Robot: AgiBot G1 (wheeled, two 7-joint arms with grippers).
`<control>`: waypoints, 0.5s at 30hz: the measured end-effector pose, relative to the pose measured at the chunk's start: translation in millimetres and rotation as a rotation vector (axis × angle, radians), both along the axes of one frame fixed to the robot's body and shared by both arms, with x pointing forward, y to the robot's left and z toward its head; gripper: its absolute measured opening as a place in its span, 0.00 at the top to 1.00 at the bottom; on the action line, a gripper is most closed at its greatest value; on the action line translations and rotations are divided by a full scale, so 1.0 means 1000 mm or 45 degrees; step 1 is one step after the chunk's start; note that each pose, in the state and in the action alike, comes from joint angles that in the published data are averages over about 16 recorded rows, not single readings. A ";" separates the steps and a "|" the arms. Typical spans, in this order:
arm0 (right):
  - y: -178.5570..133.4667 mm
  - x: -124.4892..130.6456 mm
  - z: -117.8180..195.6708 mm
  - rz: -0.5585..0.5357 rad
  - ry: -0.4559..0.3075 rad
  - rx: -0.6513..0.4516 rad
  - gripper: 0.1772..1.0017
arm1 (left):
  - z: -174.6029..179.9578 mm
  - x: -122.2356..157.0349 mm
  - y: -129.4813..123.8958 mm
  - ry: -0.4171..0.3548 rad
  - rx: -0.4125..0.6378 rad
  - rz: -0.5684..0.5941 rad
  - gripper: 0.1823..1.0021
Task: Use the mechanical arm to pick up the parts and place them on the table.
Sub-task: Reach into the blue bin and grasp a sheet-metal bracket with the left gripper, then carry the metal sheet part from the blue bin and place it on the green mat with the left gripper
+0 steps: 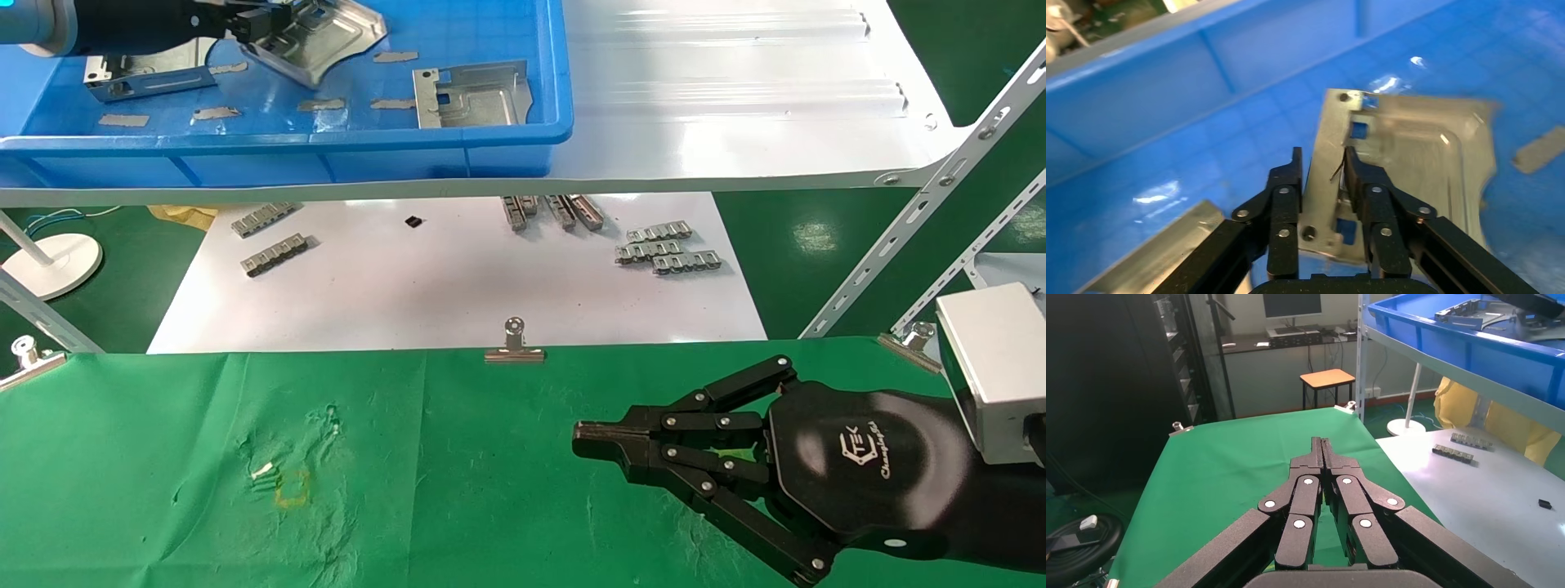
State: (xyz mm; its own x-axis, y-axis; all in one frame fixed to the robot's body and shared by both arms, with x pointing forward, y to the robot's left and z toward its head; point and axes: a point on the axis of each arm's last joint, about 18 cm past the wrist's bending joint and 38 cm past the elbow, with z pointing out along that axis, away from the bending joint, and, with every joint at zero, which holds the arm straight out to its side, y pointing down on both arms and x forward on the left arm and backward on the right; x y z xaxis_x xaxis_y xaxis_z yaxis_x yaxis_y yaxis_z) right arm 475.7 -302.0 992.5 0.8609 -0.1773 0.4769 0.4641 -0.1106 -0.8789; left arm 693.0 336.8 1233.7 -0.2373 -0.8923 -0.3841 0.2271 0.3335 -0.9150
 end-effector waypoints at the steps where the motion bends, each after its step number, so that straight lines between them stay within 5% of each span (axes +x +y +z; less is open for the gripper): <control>1: 0.000 0.000 0.000 0.000 0.000 0.000 0.98 | 0.000 0.000 0.000 0.001 -0.003 -0.005 0.74; 15: 0.000 0.000 0.000 0.000 0.000 0.000 0.95 | 0.025 -0.035 -0.008 -0.110 0.015 -0.234 0.89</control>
State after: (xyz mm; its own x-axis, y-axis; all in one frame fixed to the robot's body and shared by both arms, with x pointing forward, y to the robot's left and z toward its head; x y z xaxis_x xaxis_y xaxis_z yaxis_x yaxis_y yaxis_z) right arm 475.7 -302.0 992.5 0.8609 -0.1773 0.4769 0.4641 -0.1106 -0.8789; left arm 657.6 328.7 1259.1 -0.3616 -0.8323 -0.4202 0.3627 0.2896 -0.8858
